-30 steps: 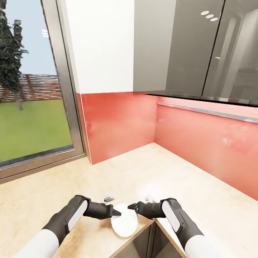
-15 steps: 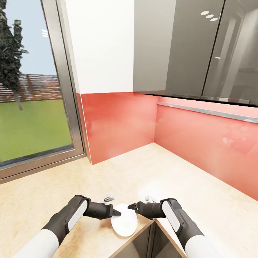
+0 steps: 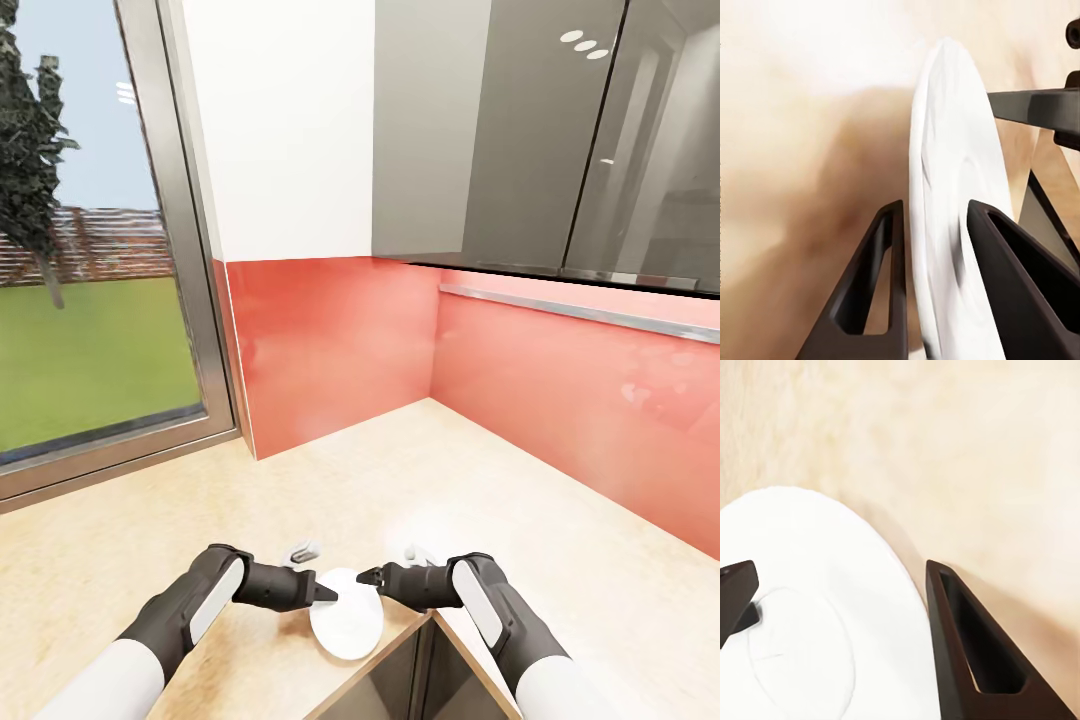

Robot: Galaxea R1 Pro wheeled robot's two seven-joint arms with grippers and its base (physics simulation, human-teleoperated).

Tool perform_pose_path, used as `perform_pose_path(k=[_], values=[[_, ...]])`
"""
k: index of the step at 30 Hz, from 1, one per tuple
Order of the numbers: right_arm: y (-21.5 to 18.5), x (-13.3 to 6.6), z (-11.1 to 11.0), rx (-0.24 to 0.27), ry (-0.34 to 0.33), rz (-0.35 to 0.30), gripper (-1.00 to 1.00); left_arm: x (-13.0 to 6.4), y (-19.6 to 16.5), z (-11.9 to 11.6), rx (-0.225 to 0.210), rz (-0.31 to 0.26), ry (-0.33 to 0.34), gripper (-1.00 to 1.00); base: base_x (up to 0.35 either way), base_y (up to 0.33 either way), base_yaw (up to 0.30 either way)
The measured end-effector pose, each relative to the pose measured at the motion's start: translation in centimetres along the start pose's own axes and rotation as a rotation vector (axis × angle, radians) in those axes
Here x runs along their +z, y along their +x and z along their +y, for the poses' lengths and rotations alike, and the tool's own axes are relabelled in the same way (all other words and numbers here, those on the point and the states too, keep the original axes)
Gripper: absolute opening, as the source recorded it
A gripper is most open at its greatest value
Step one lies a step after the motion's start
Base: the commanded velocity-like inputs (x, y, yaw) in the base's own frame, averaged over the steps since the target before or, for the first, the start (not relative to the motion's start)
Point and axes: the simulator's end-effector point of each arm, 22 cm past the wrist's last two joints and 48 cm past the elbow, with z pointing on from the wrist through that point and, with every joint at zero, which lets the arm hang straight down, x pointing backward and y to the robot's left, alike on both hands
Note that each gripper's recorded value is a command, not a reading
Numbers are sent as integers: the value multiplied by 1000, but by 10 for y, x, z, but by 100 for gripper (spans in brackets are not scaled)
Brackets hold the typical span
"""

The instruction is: Set up a coffee station on the kitchen countertop: keep the coffee maker on the countertop, move the bottle of coffee from the kitchen shelf to the counter next to the coffee maker, place a paper coffee filter on top of the coffee maker, put the saucer next to the coffee maker with the coffee cup on the saucer, and place the electric kettle next to the coffee maker.

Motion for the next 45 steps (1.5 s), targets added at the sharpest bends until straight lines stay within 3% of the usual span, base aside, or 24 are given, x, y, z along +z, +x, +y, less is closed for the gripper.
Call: perform_pose_path(k=[6, 9, 12, 17, 25, 27, 31, 40, 45], values=[[-2, -1, 2, -4, -3, -6, 100, -3, -4, 1, 19, -4, -2, -100, 0, 0, 0], [-12, -5, 9, -23, -11, -29, 100, -5, -5, -14, 22, -5, 71, -100, 0, 0, 0], [-18, -8, 13, -25, -20, -43, 100, -9, -6, -15, 19, -9, 86, -100, 0, 0, 0], [-23, -11, 17, -36, -23, -56, 100, -24, -8, 4, 11, -19, 62, -100, 0, 0, 0], [-48, -25, 37, -101, -35, -122, 100, -71, -9, 39, -4, -34, 59, -100, 0, 0, 0], [-66, -34, 48, -134, -49, -183, 100, -85, -6, 51, -14, -38, 54, -100, 0, 0, 0], [-105, -58, 78, -218, -87, -336, 100, -101, -2, 46, -17, -41, 124, -100, 0, 0, 0], [-121, -73, 96, -266, -110, -400, 100, -111, -6, 42, -11, -59, 160, -100, -112, 0, 0], [-129, -80, 96, -274, -109, -434, 100, -121, -22, 41, -24, -116, 176, -100, -331, 0, 0]])
